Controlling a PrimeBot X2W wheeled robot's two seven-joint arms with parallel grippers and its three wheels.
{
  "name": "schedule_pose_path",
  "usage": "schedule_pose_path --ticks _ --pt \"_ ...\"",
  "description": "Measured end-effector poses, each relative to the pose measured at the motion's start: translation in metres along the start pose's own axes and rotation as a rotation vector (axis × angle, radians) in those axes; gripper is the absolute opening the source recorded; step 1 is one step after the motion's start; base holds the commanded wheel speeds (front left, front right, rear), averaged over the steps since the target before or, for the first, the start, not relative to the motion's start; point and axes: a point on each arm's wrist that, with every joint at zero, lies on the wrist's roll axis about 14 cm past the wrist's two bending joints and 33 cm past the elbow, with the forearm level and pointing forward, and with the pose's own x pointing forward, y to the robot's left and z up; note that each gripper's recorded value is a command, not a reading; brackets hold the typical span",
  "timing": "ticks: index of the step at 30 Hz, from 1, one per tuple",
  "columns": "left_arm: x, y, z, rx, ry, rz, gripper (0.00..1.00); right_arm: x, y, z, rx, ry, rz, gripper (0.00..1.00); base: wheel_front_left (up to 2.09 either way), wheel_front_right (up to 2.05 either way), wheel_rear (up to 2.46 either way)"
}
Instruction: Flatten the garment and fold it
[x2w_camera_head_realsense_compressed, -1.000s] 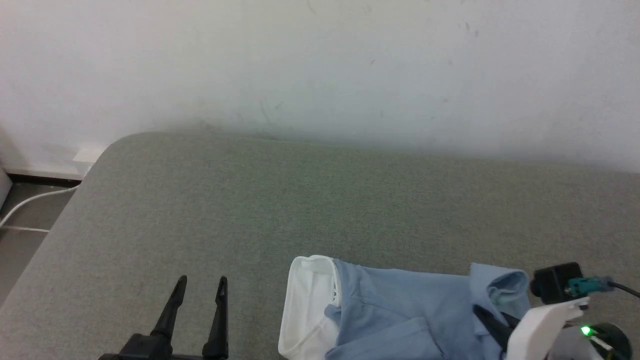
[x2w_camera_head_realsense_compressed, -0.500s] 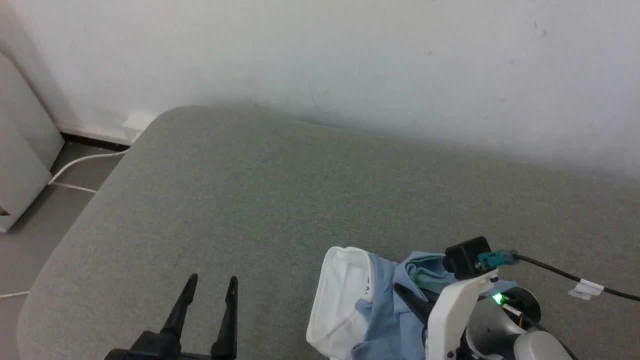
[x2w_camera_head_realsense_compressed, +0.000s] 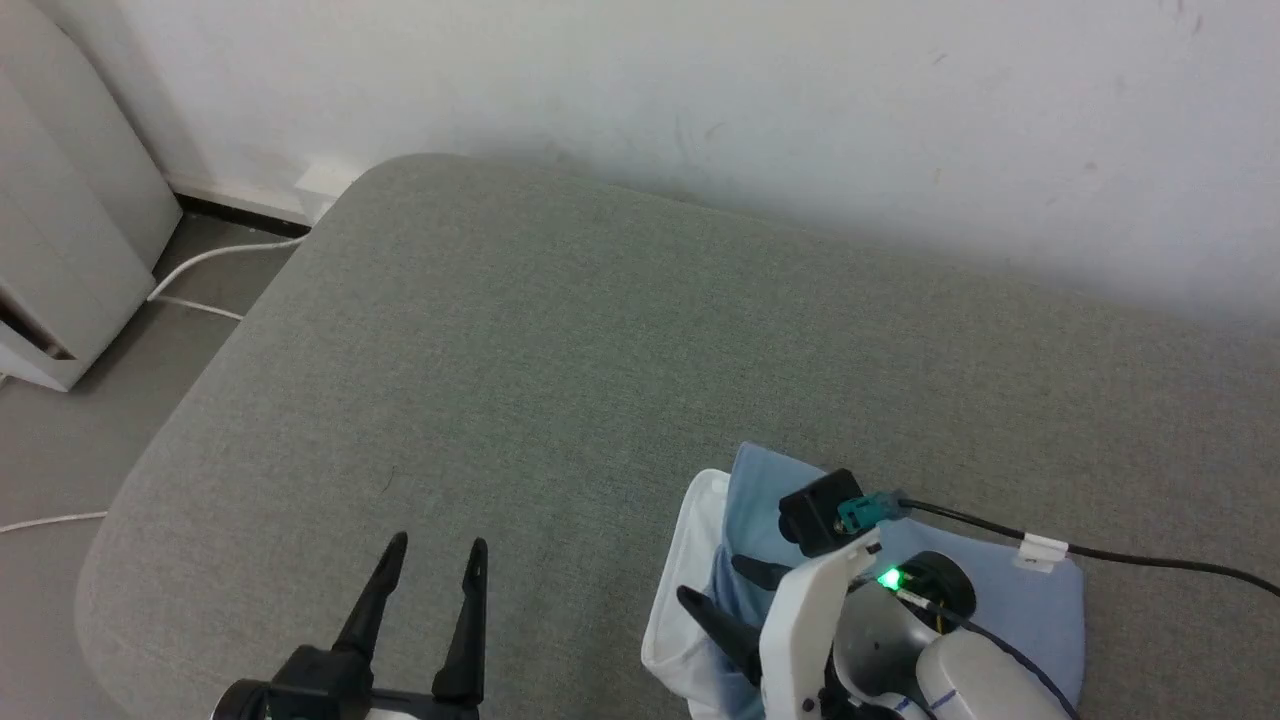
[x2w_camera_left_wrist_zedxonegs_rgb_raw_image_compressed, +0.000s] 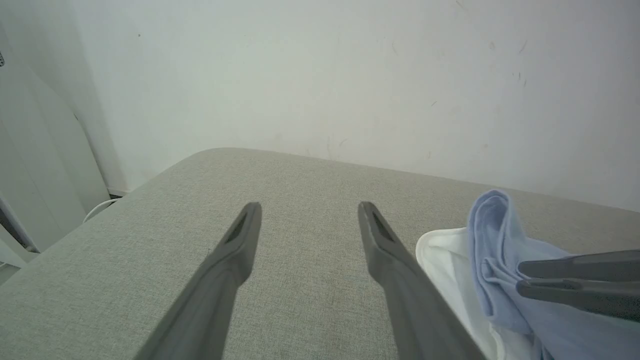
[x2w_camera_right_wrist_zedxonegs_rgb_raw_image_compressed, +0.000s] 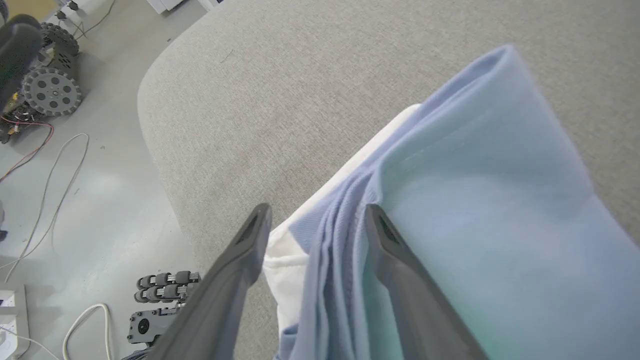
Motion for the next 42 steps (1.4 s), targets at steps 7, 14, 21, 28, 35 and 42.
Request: schedule_pose_path --ticks 7,14,21,28,35,42 --pt "0.005 0.001 0.001 0.003 -0.006 0.014 1.0 -0.002 0.0 0.027 -0.053 -0.091 0.009 1.0 0.0 0.0 0.0" --pt "0.012 -0.012 0.005 -0.012 -0.027 -0.034 1.0 -0.043 -0.06 0.082 -0.303 -0.307 -0.189 1.0 0.0 0.0 0.0" --pt "0.023 -0.031 0.013 -0.031 -0.058 -0.102 1.0 -0.12 -0.124 0.127 -0.52 -0.53 -0.457 1.0 0.0 0.0 0.0" --pt "0.033 -0.049 0.02 -0.055 -0.079 -0.161 1.0 -0.195 -0.157 0.122 -0.498 -0.68 -0.651 1.0 0.0 0.0 0.0" --pt "0.041 -0.066 0.02 -0.066 -0.078 -0.214 1.0 -0.243 -0.158 0.088 -0.371 -0.797 -0.768 1.0 0.0 0.0 0.0" --pt "0.047 -0.078 0.016 -0.066 -0.065 -0.249 1.0 -0.261 -0.149 0.053 -0.229 -0.858 -0.84 1.0 0.0 0.0 0.0"
